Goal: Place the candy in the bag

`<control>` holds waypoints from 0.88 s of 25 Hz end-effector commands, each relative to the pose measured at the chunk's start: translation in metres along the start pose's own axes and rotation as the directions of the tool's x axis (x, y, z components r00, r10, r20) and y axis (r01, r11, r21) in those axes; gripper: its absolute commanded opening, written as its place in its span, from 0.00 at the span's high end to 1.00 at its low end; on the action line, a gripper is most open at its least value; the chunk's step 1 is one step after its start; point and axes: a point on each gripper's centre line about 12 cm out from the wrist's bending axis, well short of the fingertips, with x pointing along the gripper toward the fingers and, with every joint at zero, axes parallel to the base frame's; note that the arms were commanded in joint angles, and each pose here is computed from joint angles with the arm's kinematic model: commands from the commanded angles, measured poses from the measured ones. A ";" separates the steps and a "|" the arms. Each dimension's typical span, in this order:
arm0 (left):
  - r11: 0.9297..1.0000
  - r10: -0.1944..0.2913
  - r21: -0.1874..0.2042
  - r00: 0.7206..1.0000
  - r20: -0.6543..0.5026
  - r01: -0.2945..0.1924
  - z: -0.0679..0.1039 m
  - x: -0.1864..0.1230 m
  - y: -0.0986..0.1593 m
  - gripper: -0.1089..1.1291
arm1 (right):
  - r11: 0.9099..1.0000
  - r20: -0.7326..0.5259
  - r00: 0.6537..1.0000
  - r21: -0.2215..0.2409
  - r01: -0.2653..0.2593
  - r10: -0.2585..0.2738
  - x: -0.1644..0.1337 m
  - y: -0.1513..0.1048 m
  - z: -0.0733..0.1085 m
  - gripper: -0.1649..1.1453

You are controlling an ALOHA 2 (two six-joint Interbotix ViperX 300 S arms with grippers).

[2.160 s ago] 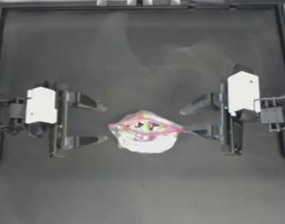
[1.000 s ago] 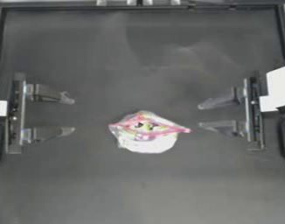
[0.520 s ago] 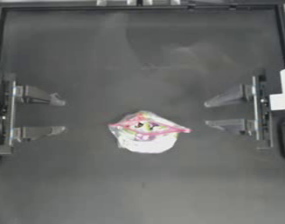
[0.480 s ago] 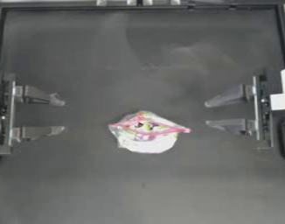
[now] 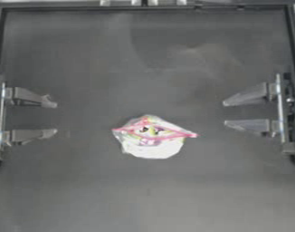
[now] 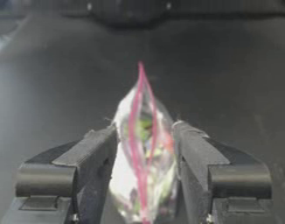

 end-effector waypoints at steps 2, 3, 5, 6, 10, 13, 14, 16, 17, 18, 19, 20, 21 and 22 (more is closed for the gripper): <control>1.000 0.003 -0.003 1.000 0.023 -0.003 0.003 -0.004 0.000 0.19 | 1.000 0.013 1.000 -0.001 -0.002 0.002 -0.002 0.000 0.002 0.27; 1.000 0.003 -0.003 1.000 0.024 -0.003 0.003 -0.005 0.000 0.20 | 1.000 0.015 1.000 -0.003 -0.002 0.002 -0.002 0.000 0.002 0.27; 1.000 0.003 -0.002 1.000 0.027 -0.003 0.002 -0.006 0.000 0.19 | 1.000 0.022 1.000 -0.001 -0.003 0.003 -0.004 0.000 0.003 0.27; 1.000 0.003 -0.003 1.000 0.027 -0.003 0.002 -0.006 0.000 0.19 | 1.000 0.027 1.000 -0.001 -0.004 0.004 -0.005 0.000 0.003 0.27; 1.000 0.003 0.001 0.999 0.032 -0.003 0.004 -0.006 0.001 0.19 | 1.000 0.044 0.999 0.000 -0.003 0.003 -0.009 0.000 0.006 0.27; 1.000 0.003 0.004 0.999 0.034 -0.003 0.004 -0.006 0.001 0.19 | 1.000 0.055 0.999 0.000 -0.003 0.003 -0.012 0.000 0.007 0.27; 1.000 0.003 0.004 0.999 0.035 -0.003 0.005 -0.006 0.001 0.20 | 1.000 0.058 0.998 -0.001 -0.003 0.003 -0.013 0.000 0.007 0.27; 1.000 0.003 0.006 0.999 0.034 -0.003 0.005 -0.006 0.000 0.20 | 1.000 0.061 0.998 0.001 -0.003 0.003 -0.014 0.000 0.007 0.27; 1.000 0.002 0.006 0.999 0.034 -0.002 0.005 -0.007 0.000 0.20 | 1.000 0.061 0.998 -0.001 -0.002 0.002 -0.015 0.000 0.006 0.27; 1.000 0.002 0.006 0.999 0.034 -0.002 0.005 -0.008 0.000 0.20 | 1.000 0.064 0.998 0.001 -0.003 0.003 -0.016 0.000 0.006 0.27; 1.000 0.001 0.006 0.999 0.034 -0.001 0.006 -0.009 0.000 0.20 | 1.000 0.064 0.998 0.001 -0.003 0.003 -0.016 0.000 0.005 0.27; 1.000 0.001 0.007 0.999 0.037 -0.001 0.006 -0.010 0.000 0.19 | 1.000 0.067 0.998 0.002 -0.003 0.003 -0.017 0.000 0.006 0.27; 1.000 0.001 0.007 0.999 0.042 -0.001 0.007 -0.011 0.000 0.19 | 1.000 0.070 0.998 0.002 -0.001 0.001 -0.018 -0.001 0.006 0.27; 1.000 0.001 0.007 0.999 0.046 -0.001 0.007 -0.013 0.000 0.20 | 1.000 0.073 0.997 0.002 -0.002 0.002 -0.018 -0.001 0.007 0.27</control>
